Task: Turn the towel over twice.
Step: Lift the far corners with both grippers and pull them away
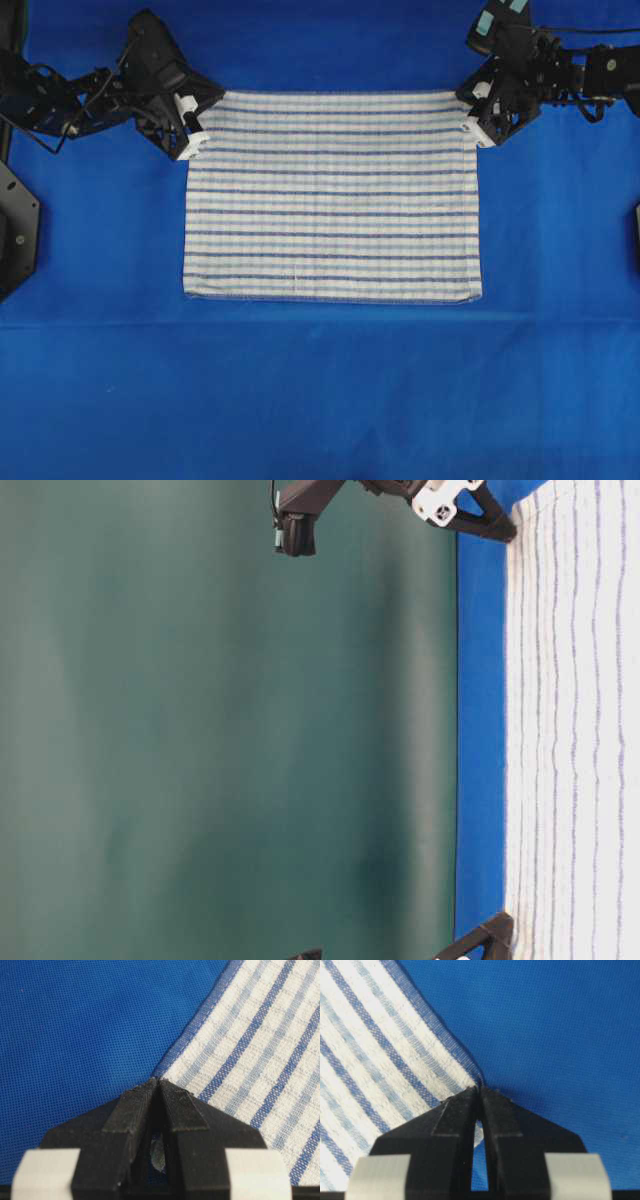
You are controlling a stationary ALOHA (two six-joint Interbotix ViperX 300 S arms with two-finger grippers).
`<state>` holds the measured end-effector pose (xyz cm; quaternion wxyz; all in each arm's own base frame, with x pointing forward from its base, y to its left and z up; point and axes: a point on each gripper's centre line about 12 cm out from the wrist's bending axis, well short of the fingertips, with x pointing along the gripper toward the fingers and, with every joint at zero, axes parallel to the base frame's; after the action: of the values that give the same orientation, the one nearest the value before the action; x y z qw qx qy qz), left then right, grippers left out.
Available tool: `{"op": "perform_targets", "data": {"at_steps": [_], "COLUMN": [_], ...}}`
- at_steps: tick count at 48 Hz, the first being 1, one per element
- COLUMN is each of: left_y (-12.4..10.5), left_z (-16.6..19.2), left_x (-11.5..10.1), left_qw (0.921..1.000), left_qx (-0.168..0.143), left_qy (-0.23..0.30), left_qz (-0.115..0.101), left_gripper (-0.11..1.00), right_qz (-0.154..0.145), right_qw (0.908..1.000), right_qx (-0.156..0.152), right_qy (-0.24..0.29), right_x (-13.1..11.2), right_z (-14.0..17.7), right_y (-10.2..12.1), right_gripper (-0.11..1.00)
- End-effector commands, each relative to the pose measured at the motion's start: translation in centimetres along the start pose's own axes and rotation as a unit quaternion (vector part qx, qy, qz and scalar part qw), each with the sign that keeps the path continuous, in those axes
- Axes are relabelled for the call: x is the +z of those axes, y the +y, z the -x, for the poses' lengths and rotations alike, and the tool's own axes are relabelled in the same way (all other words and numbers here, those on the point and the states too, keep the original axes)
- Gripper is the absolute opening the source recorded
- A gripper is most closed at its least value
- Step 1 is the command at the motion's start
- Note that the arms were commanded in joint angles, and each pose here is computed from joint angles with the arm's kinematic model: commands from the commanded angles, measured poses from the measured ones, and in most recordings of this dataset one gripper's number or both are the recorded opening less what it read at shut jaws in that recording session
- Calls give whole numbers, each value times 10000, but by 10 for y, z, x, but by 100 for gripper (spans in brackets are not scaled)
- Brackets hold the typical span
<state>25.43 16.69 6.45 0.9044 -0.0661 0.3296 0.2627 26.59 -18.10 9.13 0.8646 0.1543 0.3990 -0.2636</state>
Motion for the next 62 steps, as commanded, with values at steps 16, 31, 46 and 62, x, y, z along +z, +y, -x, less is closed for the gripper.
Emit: {"op": "perform_targets", "data": {"at_steps": [16, 31, 46, 62], "left_y": [4, 17, 31, 19], "left_z": [21, 65, 129, 181], "left_x": [33, 101, 166, 189], "left_qw": [9988, 9873, 9676, 9540], "left_qx": [62, 321, 600, 464], "left_qy": [-479, -1429, -2391, -2896], "left_qz": [-99, -611, -538, -629], "left_gripper": [2, 2, 2, 2], "right_qz": [-205, -220, -46, 83], "right_qw": [9984, 9907, 9702, 9503], "right_qx": [-53, -643, -1054, -936], "right_qy": [-517, -1180, -2182, -2969], "right_x": [25, 68, 104, 112], "right_z": [22, 85, 170, 224], "right_y": [-5, -25, -28, -15], "right_gripper": [4, 4, 4, 4]}}
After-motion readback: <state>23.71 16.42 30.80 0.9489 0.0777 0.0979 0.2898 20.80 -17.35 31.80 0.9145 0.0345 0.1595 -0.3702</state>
